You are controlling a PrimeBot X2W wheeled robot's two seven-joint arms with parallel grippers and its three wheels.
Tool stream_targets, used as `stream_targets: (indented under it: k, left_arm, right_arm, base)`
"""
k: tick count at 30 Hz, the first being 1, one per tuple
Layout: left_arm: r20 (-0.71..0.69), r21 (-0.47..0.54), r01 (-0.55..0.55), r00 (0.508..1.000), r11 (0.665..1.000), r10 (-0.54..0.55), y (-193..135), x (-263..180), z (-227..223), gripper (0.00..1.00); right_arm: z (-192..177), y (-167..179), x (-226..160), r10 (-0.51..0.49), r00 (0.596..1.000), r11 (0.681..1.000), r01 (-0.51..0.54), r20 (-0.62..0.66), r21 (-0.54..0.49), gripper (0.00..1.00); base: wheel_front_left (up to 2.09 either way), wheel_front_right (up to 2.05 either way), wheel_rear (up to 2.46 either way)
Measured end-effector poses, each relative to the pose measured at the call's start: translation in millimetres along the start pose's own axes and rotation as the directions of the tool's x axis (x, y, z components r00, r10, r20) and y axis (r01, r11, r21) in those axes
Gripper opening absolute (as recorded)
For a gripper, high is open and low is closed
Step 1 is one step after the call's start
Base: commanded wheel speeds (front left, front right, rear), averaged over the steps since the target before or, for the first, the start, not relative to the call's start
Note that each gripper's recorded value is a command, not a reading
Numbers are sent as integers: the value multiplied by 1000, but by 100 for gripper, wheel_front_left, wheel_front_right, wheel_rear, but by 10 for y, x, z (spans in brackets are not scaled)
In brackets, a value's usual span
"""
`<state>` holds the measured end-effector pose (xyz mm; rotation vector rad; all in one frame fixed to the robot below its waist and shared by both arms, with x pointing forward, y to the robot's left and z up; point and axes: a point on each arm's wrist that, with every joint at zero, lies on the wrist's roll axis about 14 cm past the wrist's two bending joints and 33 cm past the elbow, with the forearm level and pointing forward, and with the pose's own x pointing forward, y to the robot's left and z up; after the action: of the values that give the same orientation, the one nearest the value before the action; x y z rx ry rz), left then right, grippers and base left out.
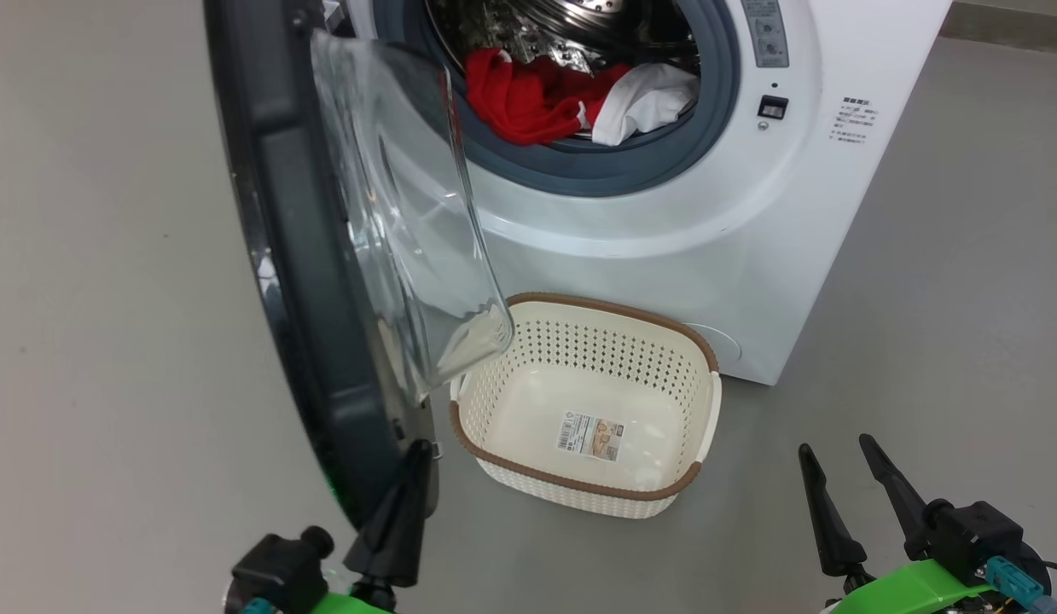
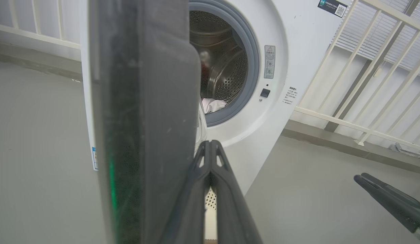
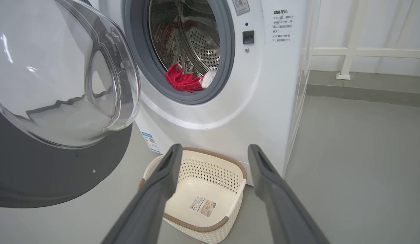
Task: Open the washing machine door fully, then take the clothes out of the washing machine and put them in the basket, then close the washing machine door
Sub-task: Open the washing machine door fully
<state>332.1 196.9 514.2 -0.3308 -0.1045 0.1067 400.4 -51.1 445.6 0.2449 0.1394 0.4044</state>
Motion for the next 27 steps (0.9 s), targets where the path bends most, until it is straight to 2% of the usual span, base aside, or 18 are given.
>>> stream_targets:
  k: [12, 19, 27]
  left_arm:
    - [61, 44, -190, 981, 981, 187, 622, -110, 208, 0]
    - [95, 101, -339, 939, 935, 330, 1133, -232, 334, 0]
    - [131, 123, -443, 894, 888, 428, 1568, -240, 484, 0]
  right_arm:
    - [-46, 66, 43, 21, 1000, 1000, -21, -13, 5, 100]
    - [-94, 54, 48, 19, 999, 1000, -18, -25, 10, 100]
    - [-124, 15, 70, 12, 999, 1000, -12, -33, 14, 100]
  base:
    - [0, 0, 0]
    - [0, 0, 0]
    - [0, 0, 0]
